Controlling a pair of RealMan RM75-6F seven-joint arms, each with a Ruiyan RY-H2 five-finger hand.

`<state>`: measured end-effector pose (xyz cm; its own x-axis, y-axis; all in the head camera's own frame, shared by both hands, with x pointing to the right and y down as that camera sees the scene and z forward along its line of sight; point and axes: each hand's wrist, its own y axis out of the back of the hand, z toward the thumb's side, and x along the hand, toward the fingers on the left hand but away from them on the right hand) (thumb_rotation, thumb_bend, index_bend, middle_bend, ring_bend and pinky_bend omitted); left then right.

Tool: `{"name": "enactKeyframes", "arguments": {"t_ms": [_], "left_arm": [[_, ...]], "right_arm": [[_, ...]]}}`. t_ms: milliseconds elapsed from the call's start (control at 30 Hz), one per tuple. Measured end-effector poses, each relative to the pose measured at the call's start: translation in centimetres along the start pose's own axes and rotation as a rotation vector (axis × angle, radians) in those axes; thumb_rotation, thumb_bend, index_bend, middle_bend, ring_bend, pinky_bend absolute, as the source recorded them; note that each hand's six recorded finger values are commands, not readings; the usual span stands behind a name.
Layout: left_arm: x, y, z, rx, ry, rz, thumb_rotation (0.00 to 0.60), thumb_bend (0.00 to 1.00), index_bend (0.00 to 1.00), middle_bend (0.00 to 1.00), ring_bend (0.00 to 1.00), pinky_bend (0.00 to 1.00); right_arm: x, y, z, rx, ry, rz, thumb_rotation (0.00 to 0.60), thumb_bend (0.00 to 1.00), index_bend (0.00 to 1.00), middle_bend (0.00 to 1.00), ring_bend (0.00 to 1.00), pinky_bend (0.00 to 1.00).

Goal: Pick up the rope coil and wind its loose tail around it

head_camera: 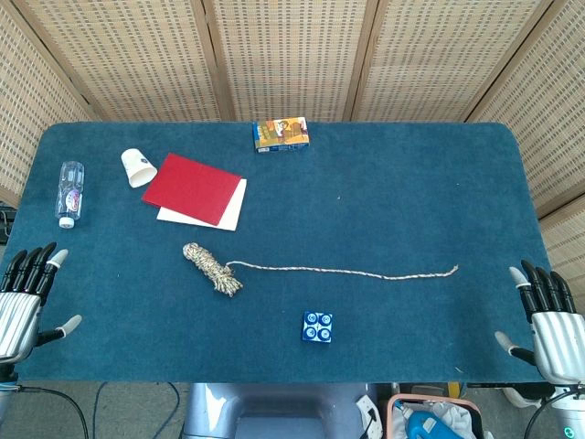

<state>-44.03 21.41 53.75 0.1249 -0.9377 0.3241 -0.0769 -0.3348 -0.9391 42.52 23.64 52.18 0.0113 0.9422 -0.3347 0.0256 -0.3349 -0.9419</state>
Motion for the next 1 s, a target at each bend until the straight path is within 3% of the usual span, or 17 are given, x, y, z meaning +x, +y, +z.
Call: {"name": "enactKeyframes", "arguments": {"t_ms": [333,433,533,700,1000], "left_arm": [[0.5,-0.8,0.1,0.016,0.007,-0.017,0.6,0.0,0.0,0.0,0.0,0.0],[0.9,-1.3,0.2,0.025,0.007,-0.026,0.6,0.0,0.0,0.0,0.0,0.0],[1.3,-1.9,0.3,0.031,0.011,-0.041,0.6,0.0,0.0,0.0,0.0,0.0],[2.2,-2.9,0.4,0.055,0.016,-0.063,0.6,0.0,0.0,0.0,0.0,0.0],[2.7,-3.4,0.3,0.063,0.022,-0.061,0.6,0.0,0.0,0.0,0.0,0.0]], "right_arm": [[-0.7,-1.0,0.5,-0.066,0.03,0.058,0.6,0.0,0.0,0.0,0.0,0.0],[-2.3,-1.7,0.6,-0.091,0.061,0.078,0.6,0.0,0.09,0.0,0.0,0.0],[-4.6,-2.8,0.8,-0.075,0.095,0.088,0.6,0.07,0.23,0.0,0.0,0.0],[-8.8,-6.0,1.5,-0.055,0.144,0.157,0.6,0.2,0.35,0.0,0.0,0.0],[-13.5,-12.1,3.5,0.004,0.174,0.291,0.6,0.29,0.41,0.0,0.0,0.0]]}}
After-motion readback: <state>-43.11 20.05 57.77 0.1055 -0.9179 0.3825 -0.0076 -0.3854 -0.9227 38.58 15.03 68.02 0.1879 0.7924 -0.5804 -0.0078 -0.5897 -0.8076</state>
